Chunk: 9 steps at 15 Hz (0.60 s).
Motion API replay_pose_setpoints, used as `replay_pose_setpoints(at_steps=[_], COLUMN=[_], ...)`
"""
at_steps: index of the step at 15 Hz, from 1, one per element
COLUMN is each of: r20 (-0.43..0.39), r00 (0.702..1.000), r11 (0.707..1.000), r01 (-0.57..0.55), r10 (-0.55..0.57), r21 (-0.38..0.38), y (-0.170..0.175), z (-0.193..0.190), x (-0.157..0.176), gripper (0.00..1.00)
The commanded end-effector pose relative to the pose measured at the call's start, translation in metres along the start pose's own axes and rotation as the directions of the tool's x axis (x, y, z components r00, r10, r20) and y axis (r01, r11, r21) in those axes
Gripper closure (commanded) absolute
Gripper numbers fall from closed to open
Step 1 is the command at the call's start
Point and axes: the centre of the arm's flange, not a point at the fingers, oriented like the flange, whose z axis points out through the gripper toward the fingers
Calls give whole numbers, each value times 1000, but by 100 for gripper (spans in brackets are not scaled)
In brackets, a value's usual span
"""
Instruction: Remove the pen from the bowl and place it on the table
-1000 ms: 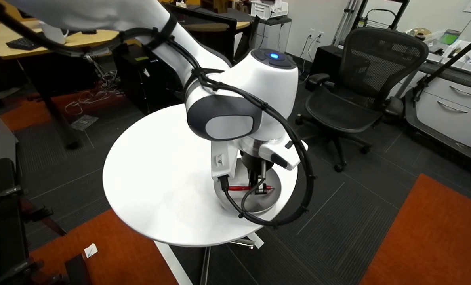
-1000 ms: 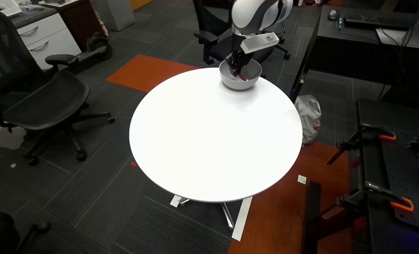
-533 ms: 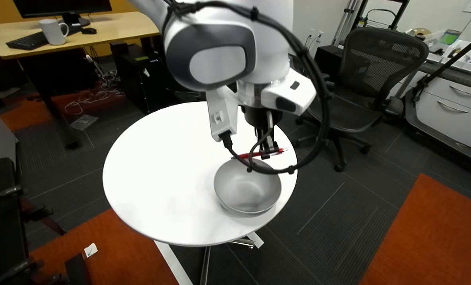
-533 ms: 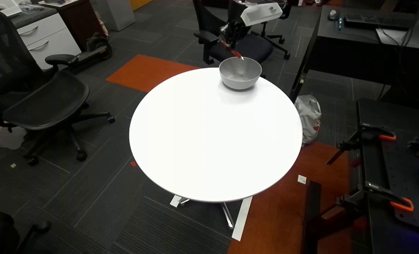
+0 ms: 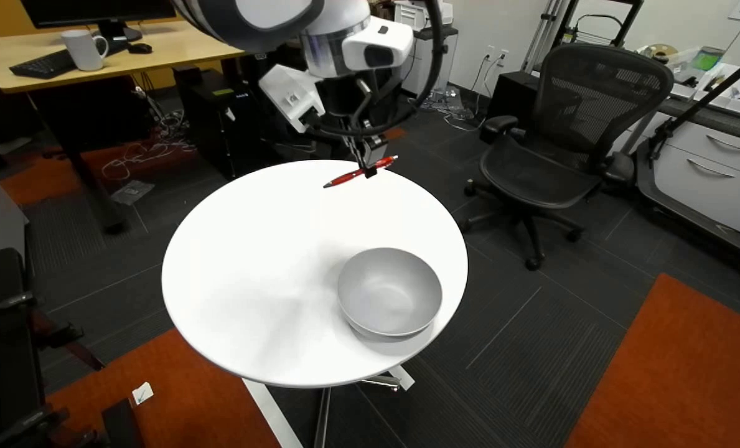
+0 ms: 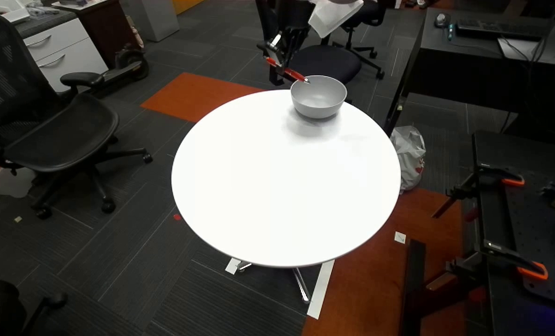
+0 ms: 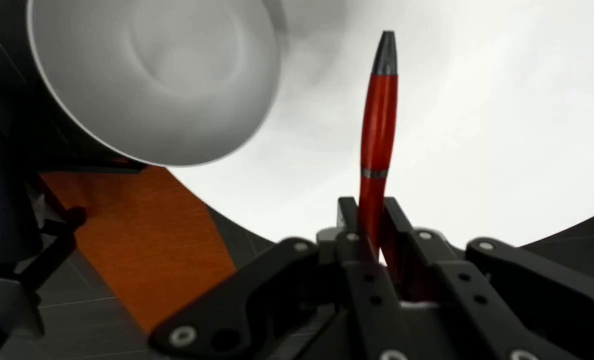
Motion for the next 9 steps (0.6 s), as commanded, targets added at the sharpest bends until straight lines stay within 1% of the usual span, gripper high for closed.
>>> replay_pose_setpoints(at_steps=[1,3,5,9], r20=[40,59,70,88], r00=[984,963,938,894], r11=[985,965,941,898], r01=[174,261,337,436], r10=[-174,-261,-339,-439], r21=[8,20,37,50], y=[-65,-100,-129,-161], z=[7,19,32,58], x=[-21,-33,-44,-62], gripper=[96,96,96,96])
